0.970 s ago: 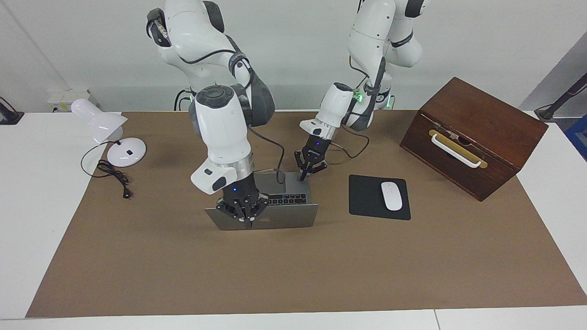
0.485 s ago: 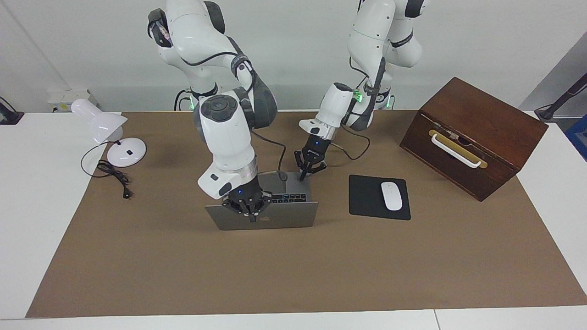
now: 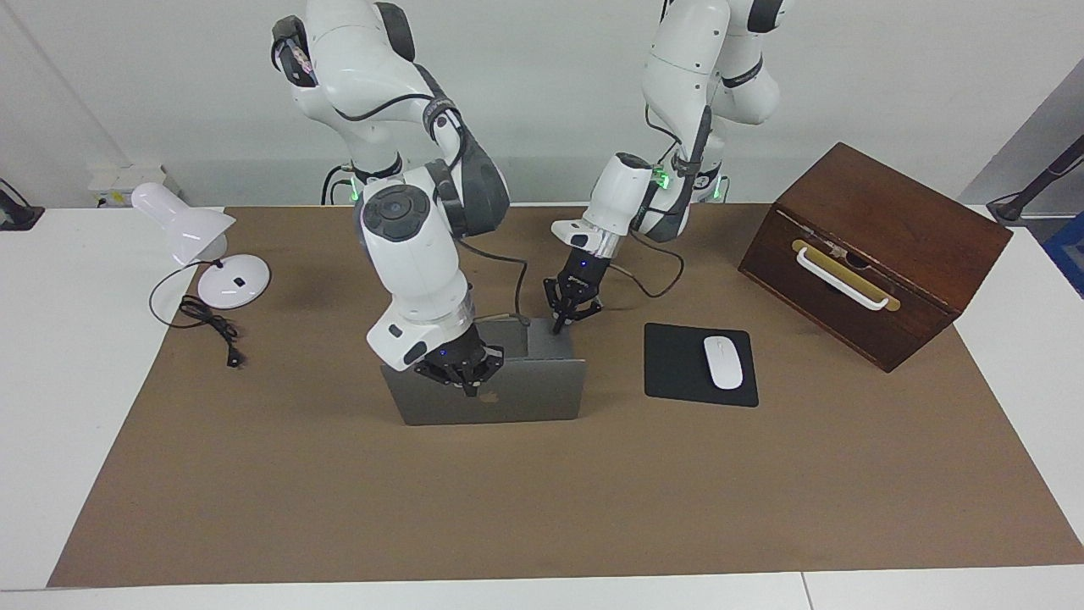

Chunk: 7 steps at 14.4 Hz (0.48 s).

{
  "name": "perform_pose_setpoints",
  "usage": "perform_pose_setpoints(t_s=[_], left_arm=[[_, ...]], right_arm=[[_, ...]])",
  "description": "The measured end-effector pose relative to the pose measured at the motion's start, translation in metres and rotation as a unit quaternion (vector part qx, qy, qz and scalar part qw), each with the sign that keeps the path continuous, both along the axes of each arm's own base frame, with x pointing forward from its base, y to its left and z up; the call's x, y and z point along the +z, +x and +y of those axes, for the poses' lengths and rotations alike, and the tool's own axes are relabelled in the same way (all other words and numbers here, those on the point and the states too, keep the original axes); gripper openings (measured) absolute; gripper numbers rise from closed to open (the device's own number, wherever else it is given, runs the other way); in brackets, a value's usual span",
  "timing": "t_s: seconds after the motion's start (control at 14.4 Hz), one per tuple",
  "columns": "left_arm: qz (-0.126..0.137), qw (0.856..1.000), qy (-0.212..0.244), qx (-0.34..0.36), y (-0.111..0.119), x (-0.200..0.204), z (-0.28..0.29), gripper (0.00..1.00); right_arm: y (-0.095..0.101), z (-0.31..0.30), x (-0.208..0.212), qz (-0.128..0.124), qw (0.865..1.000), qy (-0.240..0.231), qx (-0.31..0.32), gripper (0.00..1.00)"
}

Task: Close laptop with both arms
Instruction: 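Push the laptop lid down onto the keyboard with the right gripper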

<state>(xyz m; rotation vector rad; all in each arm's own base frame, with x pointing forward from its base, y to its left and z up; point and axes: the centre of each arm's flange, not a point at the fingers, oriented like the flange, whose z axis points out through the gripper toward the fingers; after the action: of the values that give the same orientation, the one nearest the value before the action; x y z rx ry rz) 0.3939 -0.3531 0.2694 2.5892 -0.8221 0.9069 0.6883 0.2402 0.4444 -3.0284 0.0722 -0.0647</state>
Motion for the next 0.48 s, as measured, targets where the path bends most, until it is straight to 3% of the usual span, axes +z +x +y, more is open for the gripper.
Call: perform_pose_setpoints(t_s=[0.48], left_arm=[[-0.005, 1.000, 0.006, -0.009, 0.000, 0.000, 0.000, 0.01]], right_arm=[[-0.013, -0.001, -0.039, 0.056, 0.998, 0.010, -0.007, 0.01]])
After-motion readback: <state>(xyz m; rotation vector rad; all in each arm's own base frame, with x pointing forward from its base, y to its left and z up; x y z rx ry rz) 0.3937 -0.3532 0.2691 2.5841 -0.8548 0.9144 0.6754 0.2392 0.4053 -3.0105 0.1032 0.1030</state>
